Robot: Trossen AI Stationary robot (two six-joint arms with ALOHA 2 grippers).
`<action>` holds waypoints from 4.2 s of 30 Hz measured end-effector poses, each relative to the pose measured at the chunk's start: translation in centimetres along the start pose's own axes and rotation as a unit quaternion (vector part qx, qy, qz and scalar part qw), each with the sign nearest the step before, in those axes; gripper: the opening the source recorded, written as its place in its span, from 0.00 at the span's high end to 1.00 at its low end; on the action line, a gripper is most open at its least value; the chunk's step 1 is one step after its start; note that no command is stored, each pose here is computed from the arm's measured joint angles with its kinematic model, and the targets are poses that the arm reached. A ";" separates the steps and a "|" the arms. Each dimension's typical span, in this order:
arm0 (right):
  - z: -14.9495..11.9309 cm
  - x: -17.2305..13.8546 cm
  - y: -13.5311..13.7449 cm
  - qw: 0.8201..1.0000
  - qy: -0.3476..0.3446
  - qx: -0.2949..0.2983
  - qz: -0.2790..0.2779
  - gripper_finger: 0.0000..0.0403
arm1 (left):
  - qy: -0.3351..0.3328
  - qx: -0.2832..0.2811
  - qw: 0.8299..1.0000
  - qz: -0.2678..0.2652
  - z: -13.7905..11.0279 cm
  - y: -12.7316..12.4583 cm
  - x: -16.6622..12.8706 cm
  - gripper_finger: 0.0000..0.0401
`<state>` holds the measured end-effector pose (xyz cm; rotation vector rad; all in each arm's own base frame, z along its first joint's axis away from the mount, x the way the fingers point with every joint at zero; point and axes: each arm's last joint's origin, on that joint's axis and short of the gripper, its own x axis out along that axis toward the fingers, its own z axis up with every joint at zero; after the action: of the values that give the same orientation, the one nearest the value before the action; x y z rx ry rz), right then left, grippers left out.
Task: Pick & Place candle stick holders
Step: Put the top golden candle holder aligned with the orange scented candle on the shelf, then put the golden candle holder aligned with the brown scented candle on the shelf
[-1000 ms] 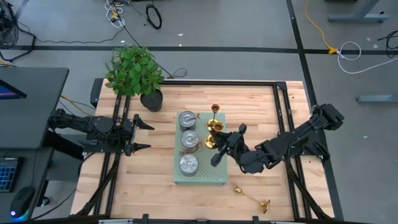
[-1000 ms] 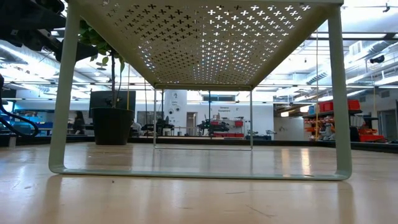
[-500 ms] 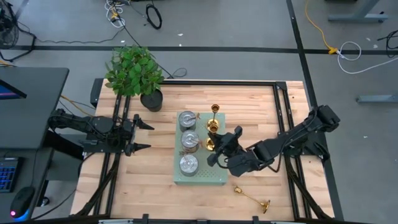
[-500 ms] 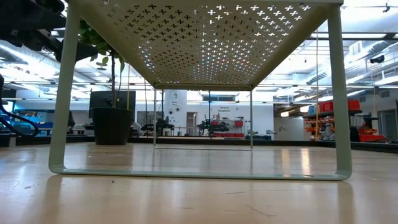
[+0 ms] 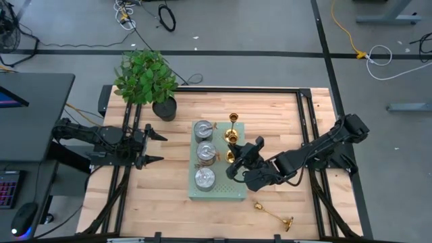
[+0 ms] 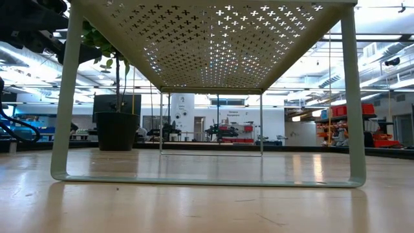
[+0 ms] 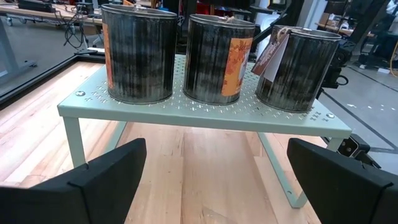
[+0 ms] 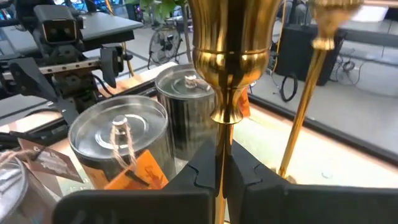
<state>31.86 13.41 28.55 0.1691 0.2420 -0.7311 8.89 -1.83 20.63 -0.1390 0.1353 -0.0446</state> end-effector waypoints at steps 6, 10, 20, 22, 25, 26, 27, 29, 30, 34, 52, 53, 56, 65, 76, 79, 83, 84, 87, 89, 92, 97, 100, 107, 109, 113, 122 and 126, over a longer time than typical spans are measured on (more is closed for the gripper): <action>-2.0 0.6 -0.5 0.999 -0.001 0.033 0.000 0.98 | 0.000 0.000 1.000 0.000 0.0 0.0 0.0 0.01; -2.2 0.7 -0.5 0.999 -0.007 0.033 0.005 0.98 | 0.000 0.000 1.000 0.000 0.0 0.0 0.0 0.01; -2.0 1.1 -0.6 1.000 0.000 0.027 0.009 0.98 | 0.000 0.000 1.000 0.000 0.0 0.0 0.0 0.01; -2.0 1.2 -0.6 0.999 0.000 0.031 0.007 0.97 | 0.000 0.000 1.000 0.000 0.0 0.0 0.0 0.01; -2.1 1.2 -0.6 1.000 0.001 0.026 0.008 0.95 | 0.000 0.000 1.000 0.000 0.0 0.0 0.0 0.01; -2.1 1.2 -0.6 1.000 0.003 0.024 0.010 0.94 | 0.000 0.000 1.000 0.000 0.0 0.0 0.0 0.01; -2.1 1.2 -0.6 1.000 0.007 0.024 0.015 0.93 | 0.000 0.000 1.000 0.000 0.0 0.0 0.0 0.01; -2.1 1.2 -0.5 0.999 0.017 0.024 0.028 0.91 | 0.000 0.000 1.000 0.000 0.0 0.0 0.0 0.01; -2.1 1.2 -0.5 0.999 0.020 0.024 0.032 0.90 | 0.000 0.000 1.000 0.000 0.0 0.0 0.0 0.01; -2.3 1.2 -0.6 0.999 0.026 0.018 0.032 0.88 | 0.000 0.000 1.000 0.000 0.0 0.0 0.0 0.01; -1.9 0.8 -1.0 0.999 0.032 0.013 0.033 0.62 | 0.000 0.000 1.000 0.000 0.0 0.0 0.0 0.01; -1.8 0.8 -1.1 0.999 0.032 0.014 0.033 0.60 | 0.000 0.000 1.000 0.000 0.0 0.0 0.0 0.01; -1.7 0.6 -1.2 0.998 0.038 0.020 0.040 0.53 | 0.000 0.000 1.000 0.000 0.0 0.0 0.0 0.01; -1.4 0.1 -1.6 0.993 0.082 0.007 0.080 0.38 | 0.000 0.000 1.000 0.000 0.0 0.0 0.0 0.01; -0.2 -2.7 -4.6 0.967 0.215 0.020 0.136 0.41 | 0.000 0.000 1.000 0.000 0.0 0.0 0.0 0.01; -0.5 -3.7 -5.3 0.945 0.286 0.025 0.159 0.43 | 0.000 0.000 1.000 0.000 0.0 0.0 0.0 0.01; -1.3 -5.1 -5.8 0.901 0.392 0.025 0.185 0.46 | 0.000 0.000 1.000 0.000 0.0 0.0 0.0 0.01; -1.5 -5.5 -5.8 0.889 0.415 0.026 0.190 0.47 | 0.000 0.000 1.000 0.000 0.0 0.0 0.0 0.01; -2.1 -6.7 -5.7 0.855 0.477 0.029 0.204 0.50 | 0.000 0.000 1.000 0.000 0.0 0.0 0.0 0.01; -2.3 -7.5 -5.5 0.839 0.500 0.036 0.213 0.51 | 0.000 0.000 1.000 0.000 0.0 0.0 0.0 0.01; -2.9 -8.9 -5.2 0.817 0.531 0.040 0.220 0.52 | 0.000 0.000 1.000 0.000 0.0 0.0 0.0 0.01; -4.2 -10.7 -4.6 0.796 0.569 0.052 0.203 0.52 | 0.000 0.000 1.000 0.000 0.0 0.0 0.0 0.01; -5.0 -11.4 -4.1 0.789 0.581 0.053 0.190 0.51 | 0.000 0.000 1.000 0.000 0.0 0.0 0.0 0.01; -7.1 -11.6 -3.1 0.787 0.596 0.047 0.152 0.46 | 0.000 0.000 1.000 0.000 0.0 0.0 0.0 0.01; -7.7 -11.5 -2.8 0.784 0.602 0.043 0.143 0.45 | 0.000 0.000 1.000 0.000 0.0 0.0 0.0 0.01; -8.9 -11.3 -2.1 0.771 0.622 0.033 0.134 0.42 | 0.000 0.000 1.000 0.000 0.0 0.0 0.0 0.01; -12.0 -10.7 -0.6 0.770 0.627 0.012 0.114 0.42 | 0.000 0.000 1.000 0.000 0.0 0.0 0.0 0.01; -13.2 -10.3 -0.2 0.771 0.629 0.003 0.103 0.43 | 0.000 0.000 1.000 0.000 0.0 0.0 0.0 0.01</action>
<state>22.21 22.99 18.70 0.6808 1.4895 -0.2874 8.89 -1.83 20.63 -0.1391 0.1351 -0.0442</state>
